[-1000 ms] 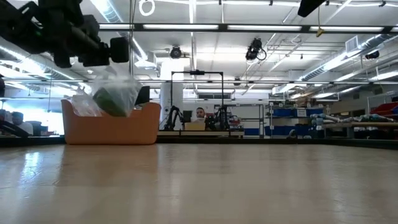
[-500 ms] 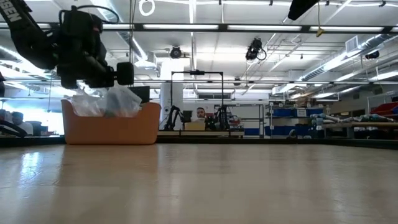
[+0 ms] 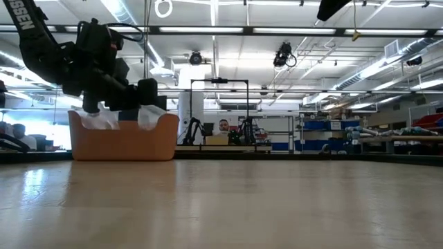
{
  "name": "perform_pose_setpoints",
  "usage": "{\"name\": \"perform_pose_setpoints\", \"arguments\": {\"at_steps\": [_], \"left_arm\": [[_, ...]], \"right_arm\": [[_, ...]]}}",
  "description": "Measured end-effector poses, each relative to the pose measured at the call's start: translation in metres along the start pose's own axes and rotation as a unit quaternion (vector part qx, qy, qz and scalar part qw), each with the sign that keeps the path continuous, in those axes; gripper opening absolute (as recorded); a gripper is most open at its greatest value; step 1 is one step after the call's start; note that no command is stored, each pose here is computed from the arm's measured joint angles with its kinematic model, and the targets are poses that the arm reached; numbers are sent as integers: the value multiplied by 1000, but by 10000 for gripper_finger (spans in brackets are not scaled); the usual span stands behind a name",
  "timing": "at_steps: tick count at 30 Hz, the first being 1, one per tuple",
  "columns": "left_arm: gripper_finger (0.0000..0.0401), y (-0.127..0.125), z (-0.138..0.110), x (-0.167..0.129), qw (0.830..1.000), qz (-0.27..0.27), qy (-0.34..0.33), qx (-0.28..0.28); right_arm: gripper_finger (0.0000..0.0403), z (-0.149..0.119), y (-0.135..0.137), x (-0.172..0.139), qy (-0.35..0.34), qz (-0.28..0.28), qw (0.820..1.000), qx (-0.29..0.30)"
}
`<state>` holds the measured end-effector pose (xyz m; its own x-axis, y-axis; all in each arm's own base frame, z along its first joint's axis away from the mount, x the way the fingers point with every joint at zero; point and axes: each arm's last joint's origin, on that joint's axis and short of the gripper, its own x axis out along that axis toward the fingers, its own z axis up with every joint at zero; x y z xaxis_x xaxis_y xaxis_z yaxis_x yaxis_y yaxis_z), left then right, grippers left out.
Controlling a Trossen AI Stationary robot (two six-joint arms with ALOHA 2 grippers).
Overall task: Roll bandage
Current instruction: Put the transparent zip bag containing green bandage into the orange bin
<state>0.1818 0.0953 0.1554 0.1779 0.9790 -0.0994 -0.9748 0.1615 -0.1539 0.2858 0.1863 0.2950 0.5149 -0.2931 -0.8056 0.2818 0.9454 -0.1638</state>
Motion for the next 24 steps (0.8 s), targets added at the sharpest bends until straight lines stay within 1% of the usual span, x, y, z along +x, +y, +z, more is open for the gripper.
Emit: {"name": "perform_pose_setpoints", "arguments": {"at_steps": [6,9,14,18,24], "left_arm": [[93,-7,0,-7,998,-55,7,30],[124,-10,1,-10,997,-67,-2,48],[167,-14,6,-17,995,-80,-12,52],[185,-15,12,-22,994,-89,-23,59],[188,-14,27,-32,992,-104,-45,53]], "right_arm": [[125,1,2,0,2,12,1000,-2],[125,1,2,0,2,13,1000,-4],[125,0,2,0,7,17,1000,-8],[125,0,2,0,12,23,1000,-9],[125,0,3,0,20,32,999,-18]]}}
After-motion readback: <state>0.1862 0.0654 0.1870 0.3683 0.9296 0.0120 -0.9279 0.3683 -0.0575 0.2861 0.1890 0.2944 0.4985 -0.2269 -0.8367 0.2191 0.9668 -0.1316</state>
